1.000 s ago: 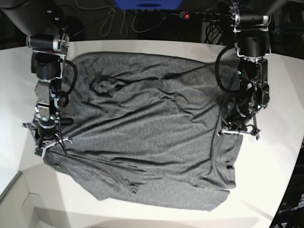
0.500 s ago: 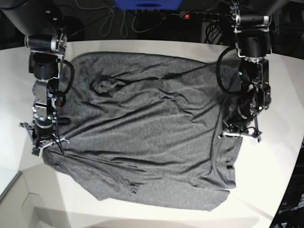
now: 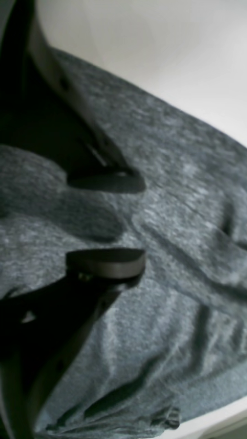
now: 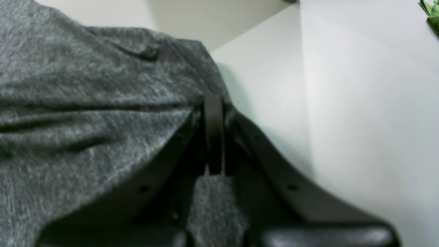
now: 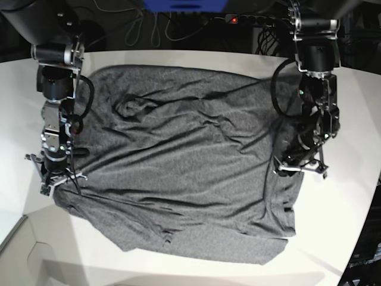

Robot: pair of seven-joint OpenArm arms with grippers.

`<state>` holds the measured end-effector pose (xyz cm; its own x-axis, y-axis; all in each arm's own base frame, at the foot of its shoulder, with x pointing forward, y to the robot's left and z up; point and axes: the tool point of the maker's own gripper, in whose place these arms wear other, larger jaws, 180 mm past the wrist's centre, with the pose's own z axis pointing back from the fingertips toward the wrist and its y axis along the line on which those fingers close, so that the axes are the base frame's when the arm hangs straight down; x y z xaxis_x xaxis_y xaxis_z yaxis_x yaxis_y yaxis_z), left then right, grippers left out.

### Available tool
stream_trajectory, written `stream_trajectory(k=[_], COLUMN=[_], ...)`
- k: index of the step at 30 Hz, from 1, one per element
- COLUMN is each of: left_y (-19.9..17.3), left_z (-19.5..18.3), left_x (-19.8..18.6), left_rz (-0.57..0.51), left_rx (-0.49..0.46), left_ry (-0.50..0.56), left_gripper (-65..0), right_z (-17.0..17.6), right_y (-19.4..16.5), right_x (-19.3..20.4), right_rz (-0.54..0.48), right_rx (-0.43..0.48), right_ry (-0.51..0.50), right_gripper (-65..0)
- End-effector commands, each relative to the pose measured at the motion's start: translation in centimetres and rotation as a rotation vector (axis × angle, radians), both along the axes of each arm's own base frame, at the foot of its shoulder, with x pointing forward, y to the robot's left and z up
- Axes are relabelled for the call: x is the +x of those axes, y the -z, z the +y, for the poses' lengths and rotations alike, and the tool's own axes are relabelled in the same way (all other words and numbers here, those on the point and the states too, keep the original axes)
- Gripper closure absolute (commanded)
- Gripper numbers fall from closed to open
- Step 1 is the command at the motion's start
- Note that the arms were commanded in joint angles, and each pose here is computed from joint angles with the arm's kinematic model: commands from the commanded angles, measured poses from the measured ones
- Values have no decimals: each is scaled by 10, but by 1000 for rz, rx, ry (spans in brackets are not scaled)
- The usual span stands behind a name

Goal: Layout the t-shirt on the table in an organized manner, then fold the t-shirt properly
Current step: 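Hold both shirt edges with both grippers, keeping the shirt taut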

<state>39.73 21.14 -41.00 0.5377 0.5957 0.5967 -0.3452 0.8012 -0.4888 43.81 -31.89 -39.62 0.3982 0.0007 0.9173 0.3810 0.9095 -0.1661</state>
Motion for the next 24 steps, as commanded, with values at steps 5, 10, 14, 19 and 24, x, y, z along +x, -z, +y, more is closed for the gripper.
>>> stream_trajectory(k=[5,10,14,19,24], left_y=[-17,3,5,3,2], left_z=[5,10,10,9,10], left_x=[14,6,5,6,7], left_rz=[-50,12,16,9,9], left_rx=[16,70,79,73,76], left_ry=[-6,0,6,6,8], left_gripper=[-261,-260,-196,-24,0], right_z=[-8,-8,-8,-8,-8], right_y=[-25,-25,-25,-25,-25], right_x=[13,13,13,13,13], right_rz=[-67,-67,-67,-67,-67], right_rx=[-30,-30,-30,-30,-30], right_ry=[1,1,1,1,1], right_gripper=[0,0,0,0,0])
